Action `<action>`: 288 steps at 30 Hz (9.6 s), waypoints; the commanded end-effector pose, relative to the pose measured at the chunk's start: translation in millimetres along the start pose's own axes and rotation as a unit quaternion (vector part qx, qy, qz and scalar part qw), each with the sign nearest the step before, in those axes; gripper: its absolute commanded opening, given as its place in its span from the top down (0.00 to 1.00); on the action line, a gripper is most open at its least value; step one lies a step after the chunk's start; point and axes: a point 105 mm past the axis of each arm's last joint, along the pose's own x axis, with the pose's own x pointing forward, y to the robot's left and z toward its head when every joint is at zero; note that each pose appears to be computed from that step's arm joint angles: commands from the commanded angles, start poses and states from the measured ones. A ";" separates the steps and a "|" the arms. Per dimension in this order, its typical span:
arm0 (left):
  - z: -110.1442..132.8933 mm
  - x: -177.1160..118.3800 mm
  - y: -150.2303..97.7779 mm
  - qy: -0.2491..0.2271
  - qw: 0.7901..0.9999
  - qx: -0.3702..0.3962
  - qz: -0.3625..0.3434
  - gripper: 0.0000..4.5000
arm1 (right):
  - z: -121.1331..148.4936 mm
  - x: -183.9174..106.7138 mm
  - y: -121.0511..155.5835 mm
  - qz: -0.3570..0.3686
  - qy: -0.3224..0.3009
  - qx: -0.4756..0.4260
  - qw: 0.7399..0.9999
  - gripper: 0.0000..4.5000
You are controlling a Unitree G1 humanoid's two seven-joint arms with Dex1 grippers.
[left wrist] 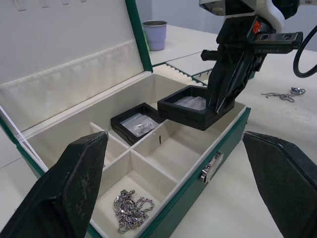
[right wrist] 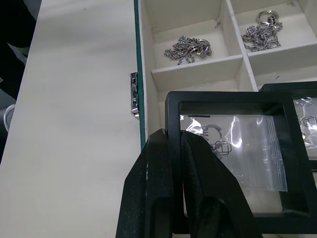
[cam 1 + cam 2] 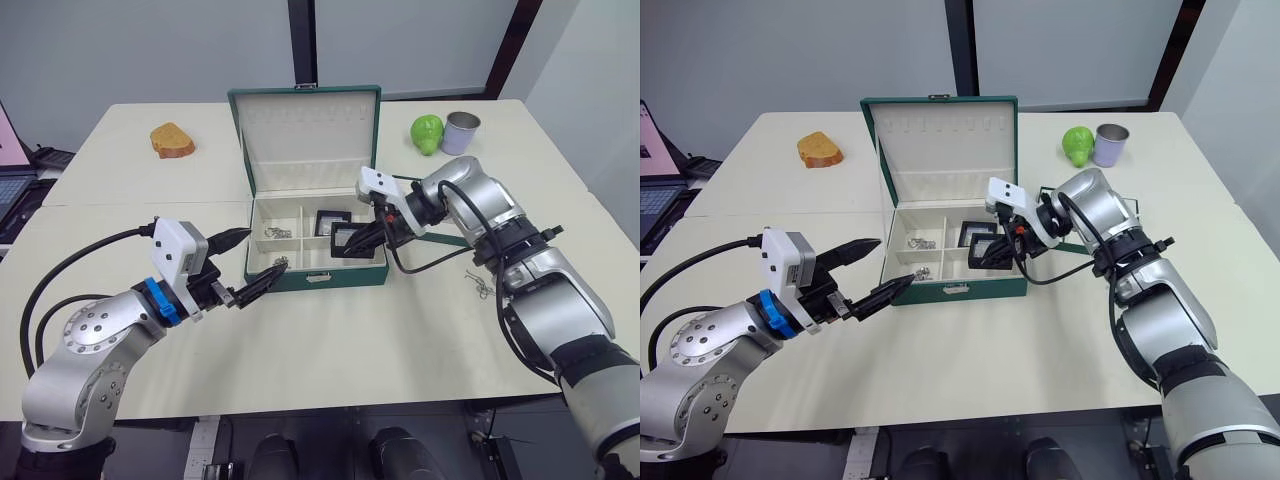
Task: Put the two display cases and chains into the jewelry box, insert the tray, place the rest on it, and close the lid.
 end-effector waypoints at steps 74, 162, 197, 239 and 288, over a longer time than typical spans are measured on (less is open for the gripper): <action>-41.6 -110.9 116.2 0.053 0.950 0.001 0.309 0.00 | -182.7 -186.2 72.5 -0.502 -0.281 0.198 0.794 0.01; 30.3 126.5 -61.0 -0.114 0.978 0.035 -0.172 0.00 | -151.9 -103.8 -43.8 -0.299 -0.010 0.069 0.952 0.94; 2.6 25.5 -24.2 -0.066 0.996 0.047 -0.030 0.00 | -49.0 -140.3 67.9 -0.152 -0.029 -0.049 0.987 1.00; -7.7 -27.7 -30.7 -0.063 0.989 -0.023 0.135 0.00 | 34.7 17.4 23.8 -0.087 0.012 -0.135 0.987 1.00; -7.6 -30.7 -26.4 -0.054 0.985 -0.035 0.160 0.00 | 47.6 38.1 18.0 -0.067 -0.009 -0.135 0.989 0.94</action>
